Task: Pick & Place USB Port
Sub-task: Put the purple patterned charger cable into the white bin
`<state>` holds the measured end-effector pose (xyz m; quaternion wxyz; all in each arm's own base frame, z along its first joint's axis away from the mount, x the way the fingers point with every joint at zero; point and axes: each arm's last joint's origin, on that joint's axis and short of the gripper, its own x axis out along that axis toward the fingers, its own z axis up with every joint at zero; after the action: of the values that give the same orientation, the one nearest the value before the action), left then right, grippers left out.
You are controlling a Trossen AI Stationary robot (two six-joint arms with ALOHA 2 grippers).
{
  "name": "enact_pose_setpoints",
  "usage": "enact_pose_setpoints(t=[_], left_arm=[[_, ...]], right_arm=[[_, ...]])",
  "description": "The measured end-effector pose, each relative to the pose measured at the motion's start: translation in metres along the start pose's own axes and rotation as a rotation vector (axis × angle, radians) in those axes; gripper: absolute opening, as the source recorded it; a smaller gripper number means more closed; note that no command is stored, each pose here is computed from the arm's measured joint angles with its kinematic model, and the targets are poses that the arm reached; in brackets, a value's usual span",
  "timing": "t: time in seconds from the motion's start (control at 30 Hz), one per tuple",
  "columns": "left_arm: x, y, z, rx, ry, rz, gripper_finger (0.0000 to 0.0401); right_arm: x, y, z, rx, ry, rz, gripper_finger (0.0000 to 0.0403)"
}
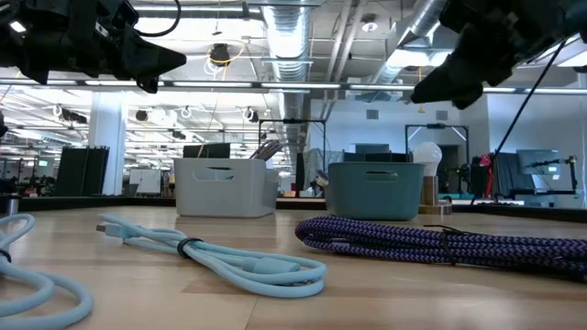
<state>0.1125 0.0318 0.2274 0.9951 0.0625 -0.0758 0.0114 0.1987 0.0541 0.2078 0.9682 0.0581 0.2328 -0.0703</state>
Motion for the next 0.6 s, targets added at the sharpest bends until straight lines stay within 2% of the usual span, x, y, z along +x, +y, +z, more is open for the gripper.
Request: enact_pose_setpoints(t=[0.1, 0.2, 0.27, 0.43, 0.6], left_arm=[[0.000, 0.000, 0.000, -0.024, 0.000, 0.000, 0.0013], [0.001, 0.000, -0.001, -0.147, 0.007, -0.006, 0.0013], [0.002, 0.000, -0.002, -0.183, 0.015, -0.007, 0.0013], [0.004, 0.001, -0.004, -0.192, 0.035, -0.006, 0.0013], [0.006, 0.002, -0.005, -0.193, 0.037, -0.002, 0.0013]], right_arm=[[0.002, 0.001, 0.003, 0.022, -0.013, 0.060, 0.0098], [0.003, 0.003, 0.007, 0.024, -0.052, 0.100, 0.0098], [0.003, 0.003, 0.009, 0.027, -0.068, 0.109, 0.0098], [0.003, 0.002, 0.014, 0.046, -0.113, 0.086, 0.0098], [0.004, 0.000, 0.012, 0.172, -0.066, 0.137, 0.0098]])
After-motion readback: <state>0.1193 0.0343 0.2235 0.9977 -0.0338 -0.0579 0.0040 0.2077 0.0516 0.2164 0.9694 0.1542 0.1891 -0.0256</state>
